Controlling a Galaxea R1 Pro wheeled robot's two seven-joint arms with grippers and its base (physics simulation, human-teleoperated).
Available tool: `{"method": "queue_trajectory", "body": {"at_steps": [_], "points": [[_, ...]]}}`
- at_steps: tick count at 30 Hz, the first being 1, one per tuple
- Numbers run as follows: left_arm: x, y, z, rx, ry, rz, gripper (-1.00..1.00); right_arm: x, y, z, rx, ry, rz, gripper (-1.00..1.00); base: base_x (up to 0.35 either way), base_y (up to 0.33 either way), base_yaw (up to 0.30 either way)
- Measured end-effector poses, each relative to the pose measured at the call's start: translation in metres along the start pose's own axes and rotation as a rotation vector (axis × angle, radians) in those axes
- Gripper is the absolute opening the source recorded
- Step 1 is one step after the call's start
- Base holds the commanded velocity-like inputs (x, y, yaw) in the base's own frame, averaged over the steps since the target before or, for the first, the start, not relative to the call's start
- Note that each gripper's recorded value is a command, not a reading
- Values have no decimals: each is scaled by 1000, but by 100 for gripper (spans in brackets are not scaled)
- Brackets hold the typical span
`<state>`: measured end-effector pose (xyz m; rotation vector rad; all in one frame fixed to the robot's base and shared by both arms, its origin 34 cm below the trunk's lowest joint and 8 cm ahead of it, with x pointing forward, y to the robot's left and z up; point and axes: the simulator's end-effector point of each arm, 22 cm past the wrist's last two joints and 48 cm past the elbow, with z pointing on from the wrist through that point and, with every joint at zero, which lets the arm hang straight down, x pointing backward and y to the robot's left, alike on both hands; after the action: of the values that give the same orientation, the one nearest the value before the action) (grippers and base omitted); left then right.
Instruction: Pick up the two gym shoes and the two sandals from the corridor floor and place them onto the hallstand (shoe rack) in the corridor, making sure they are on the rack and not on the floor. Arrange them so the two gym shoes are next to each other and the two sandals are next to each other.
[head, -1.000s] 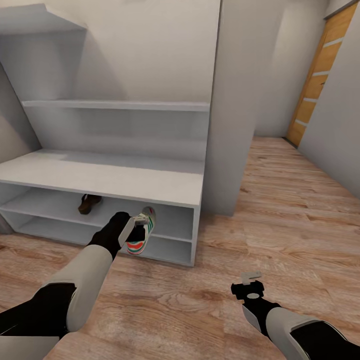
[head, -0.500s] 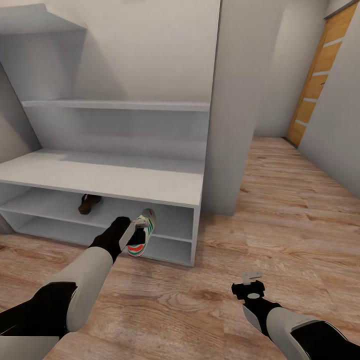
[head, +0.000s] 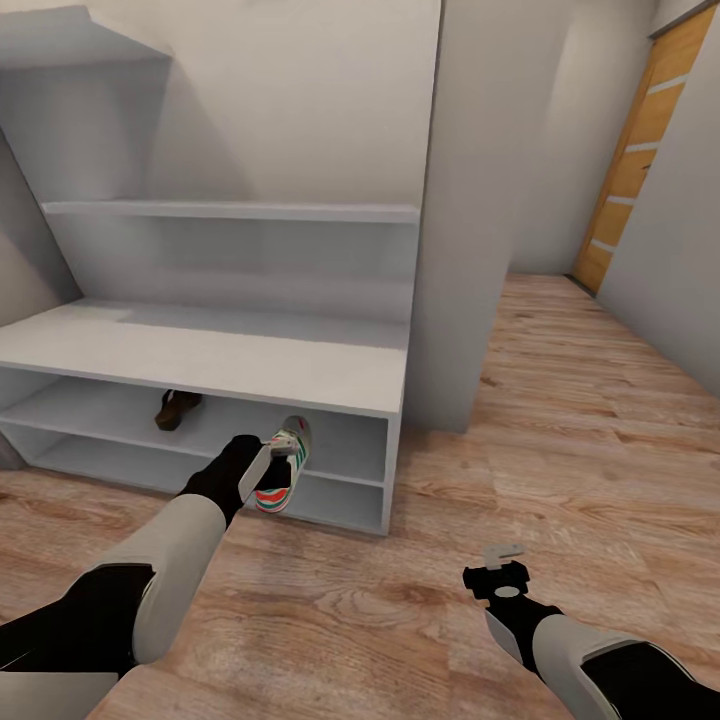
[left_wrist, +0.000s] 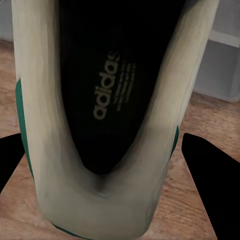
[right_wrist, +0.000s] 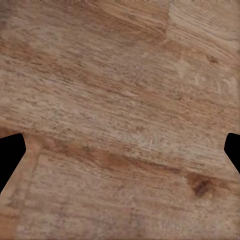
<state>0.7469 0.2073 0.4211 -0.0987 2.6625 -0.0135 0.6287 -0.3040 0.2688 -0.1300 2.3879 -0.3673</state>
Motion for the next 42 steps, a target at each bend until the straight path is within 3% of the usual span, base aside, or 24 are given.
{"method": "queue_trajectory", "body": {"at_steps": [42], "points": [[1, 0, 1, 0, 2, 0, -100, 0, 0, 0, 0, 0, 0, 100, 90, -4, 0]]}}
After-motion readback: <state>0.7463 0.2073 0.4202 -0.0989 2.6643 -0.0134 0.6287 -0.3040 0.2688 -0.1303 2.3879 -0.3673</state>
